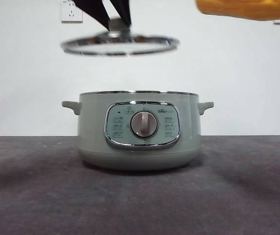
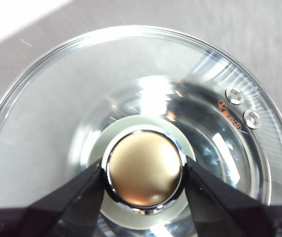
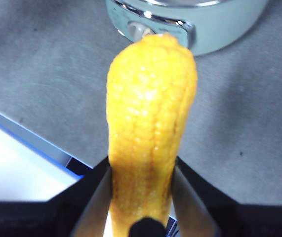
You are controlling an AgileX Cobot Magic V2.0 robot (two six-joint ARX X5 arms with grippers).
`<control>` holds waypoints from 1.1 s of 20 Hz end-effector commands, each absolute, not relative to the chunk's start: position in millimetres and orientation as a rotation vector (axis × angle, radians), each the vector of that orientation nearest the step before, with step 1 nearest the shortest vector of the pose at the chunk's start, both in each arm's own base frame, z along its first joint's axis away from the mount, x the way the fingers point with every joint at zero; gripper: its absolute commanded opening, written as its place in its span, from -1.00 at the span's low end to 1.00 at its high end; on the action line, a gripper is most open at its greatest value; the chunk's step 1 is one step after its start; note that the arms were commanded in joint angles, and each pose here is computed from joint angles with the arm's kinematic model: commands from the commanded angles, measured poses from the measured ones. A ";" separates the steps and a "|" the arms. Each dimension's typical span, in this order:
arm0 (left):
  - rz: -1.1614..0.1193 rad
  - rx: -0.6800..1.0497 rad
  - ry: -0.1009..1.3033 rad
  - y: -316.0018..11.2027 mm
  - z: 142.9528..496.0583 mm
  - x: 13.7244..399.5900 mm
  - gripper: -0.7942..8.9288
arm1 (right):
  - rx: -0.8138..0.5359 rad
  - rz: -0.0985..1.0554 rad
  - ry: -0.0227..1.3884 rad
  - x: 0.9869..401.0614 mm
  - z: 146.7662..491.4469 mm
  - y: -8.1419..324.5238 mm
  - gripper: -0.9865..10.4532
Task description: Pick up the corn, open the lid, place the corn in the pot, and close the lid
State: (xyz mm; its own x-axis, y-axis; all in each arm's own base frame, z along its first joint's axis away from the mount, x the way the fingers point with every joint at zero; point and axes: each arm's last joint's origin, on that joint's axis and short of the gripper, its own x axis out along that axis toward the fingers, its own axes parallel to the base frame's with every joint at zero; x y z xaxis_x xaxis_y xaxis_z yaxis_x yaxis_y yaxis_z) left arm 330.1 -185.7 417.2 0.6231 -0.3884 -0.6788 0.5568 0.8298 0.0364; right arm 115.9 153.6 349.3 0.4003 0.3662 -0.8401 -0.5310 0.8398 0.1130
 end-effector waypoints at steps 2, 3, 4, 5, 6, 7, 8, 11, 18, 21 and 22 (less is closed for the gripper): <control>-0.493 0.254 0.677 -155.2 433.9 328.1 -0.86 | -0.160 0.565 1.011 139.2 362.5 172.4 -0.86; -0.468 0.246 0.679 -144.9 437.0 327.9 -0.86 | -0.153 0.555 1.014 149.6 365.8 179.2 -0.86; -0.444 0.241 0.683 -134.6 439.0 328.5 -0.86 | -0.143 0.545 1.022 160.7 368.5 185.3 -0.86; -0.422 0.244 0.690 -123.9 441.1 328.0 -0.86 | -0.134 0.549 1.036 173.2 370.4 191.2 -0.86; -0.398 0.242 0.699 -113.6 442.0 328.9 -0.86 | -0.124 0.562 1.051 187.0 371.3 196.5 -0.86; -0.372 0.234 0.706 -103.4 443.1 329.5 -0.86 | -0.116 0.574 1.063 201.6 371.7 201.8 -0.86; -0.347 0.224 0.713 -94.2 443.4 330.9 -0.86 | -0.107 0.581 1.072 216.1 371.4 207.6 -0.86; -0.294 0.206 0.733 -71.2 443.1 334.3 -0.86 | -0.099 0.582 1.095 262.0 365.9 225.8 -0.86; -0.254 0.167 0.737 -39.3 443.1 339.3 -0.86 | -0.119 0.507 1.141 363.3 320.8 257.4 -0.86; -0.303 0.130 0.733 -33.5 443.2 339.8 -0.86 | -0.122 0.484 1.180 387.1 290.3 264.5 -0.86; -0.298 0.131 0.733 -32.9 443.0 340.0 -0.86 | -0.134 0.475 1.199 390.7 280.0 266.7 -0.86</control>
